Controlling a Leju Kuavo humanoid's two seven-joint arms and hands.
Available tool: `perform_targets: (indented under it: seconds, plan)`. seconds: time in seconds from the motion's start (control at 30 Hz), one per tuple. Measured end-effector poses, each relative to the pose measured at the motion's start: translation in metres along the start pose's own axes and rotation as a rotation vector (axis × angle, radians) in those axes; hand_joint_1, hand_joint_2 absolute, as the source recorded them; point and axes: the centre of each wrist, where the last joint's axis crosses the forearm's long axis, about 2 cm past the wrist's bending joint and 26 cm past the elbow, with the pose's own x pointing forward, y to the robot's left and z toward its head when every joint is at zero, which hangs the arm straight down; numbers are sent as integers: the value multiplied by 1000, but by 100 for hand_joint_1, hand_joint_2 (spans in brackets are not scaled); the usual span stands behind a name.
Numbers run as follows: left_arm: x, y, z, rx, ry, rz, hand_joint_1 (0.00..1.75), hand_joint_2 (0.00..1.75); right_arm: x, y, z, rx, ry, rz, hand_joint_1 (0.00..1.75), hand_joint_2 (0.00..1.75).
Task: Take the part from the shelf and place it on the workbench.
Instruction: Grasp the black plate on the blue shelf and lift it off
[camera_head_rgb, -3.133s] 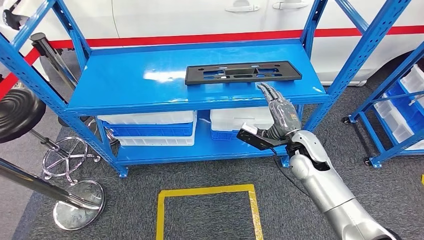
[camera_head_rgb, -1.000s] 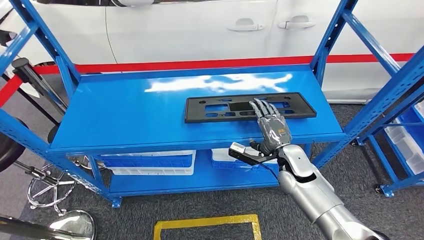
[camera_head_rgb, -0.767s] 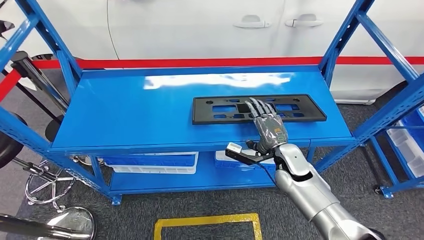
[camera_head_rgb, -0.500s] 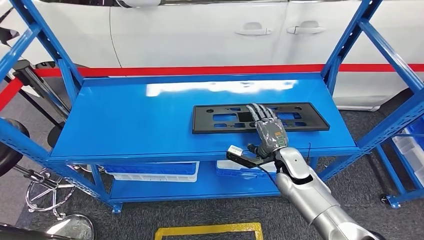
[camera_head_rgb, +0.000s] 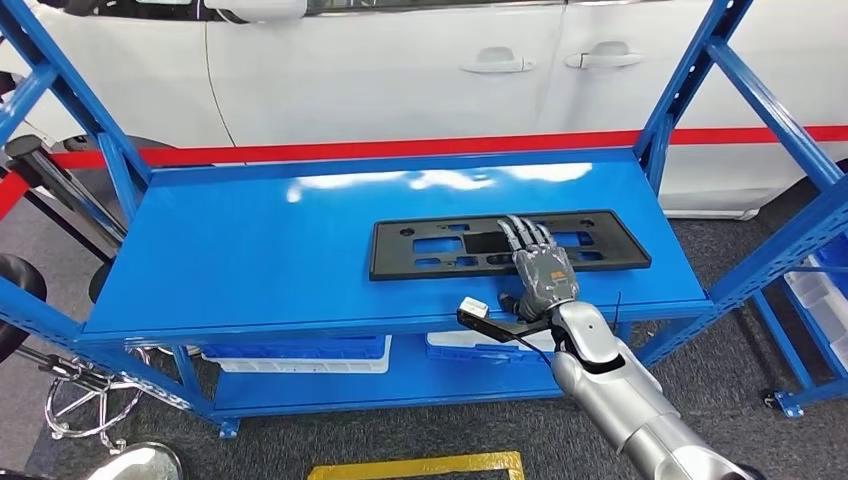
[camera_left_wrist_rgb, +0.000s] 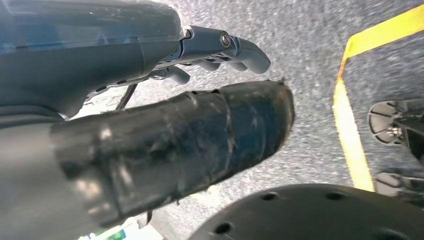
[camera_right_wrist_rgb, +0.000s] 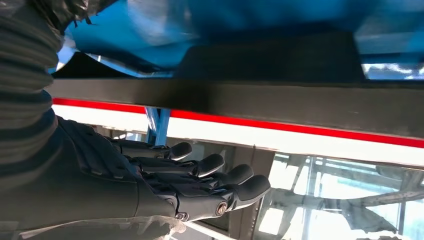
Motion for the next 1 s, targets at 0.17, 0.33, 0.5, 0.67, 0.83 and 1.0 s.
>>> perform_targets:
  seconds: [0.17, 0.33, 0.5, 0.67, 0.83, 1.0]
  plan:
    - [1, -2, 0, -3, -5, -2, 0, 0, -1, 4, 2, -1, 10, 11, 99, 175]
    - [1, -3, 0, -4, -6, -3, 0, 0, -1, 14, 9, 26, 16, 17, 166, 175]
    - [3, -5, 0, -8, -9, -5, 0, 0, -1, 19, 12, 40, 19, 19, 170, 175]
    - [3, -6, 1, -12, -19, -4, 0, 0, 0, 20, 12, 41, 14, 22, 175, 175]
    - [2, -7, 0, -20, -25, 4, 0, 0, 2, 21, 11, 41, 3, 23, 175, 175]
    - [0, -6, 0, -39, -55, 46, 0, 175, 1, 21, 11, 49, -3, 28, 175, 175]
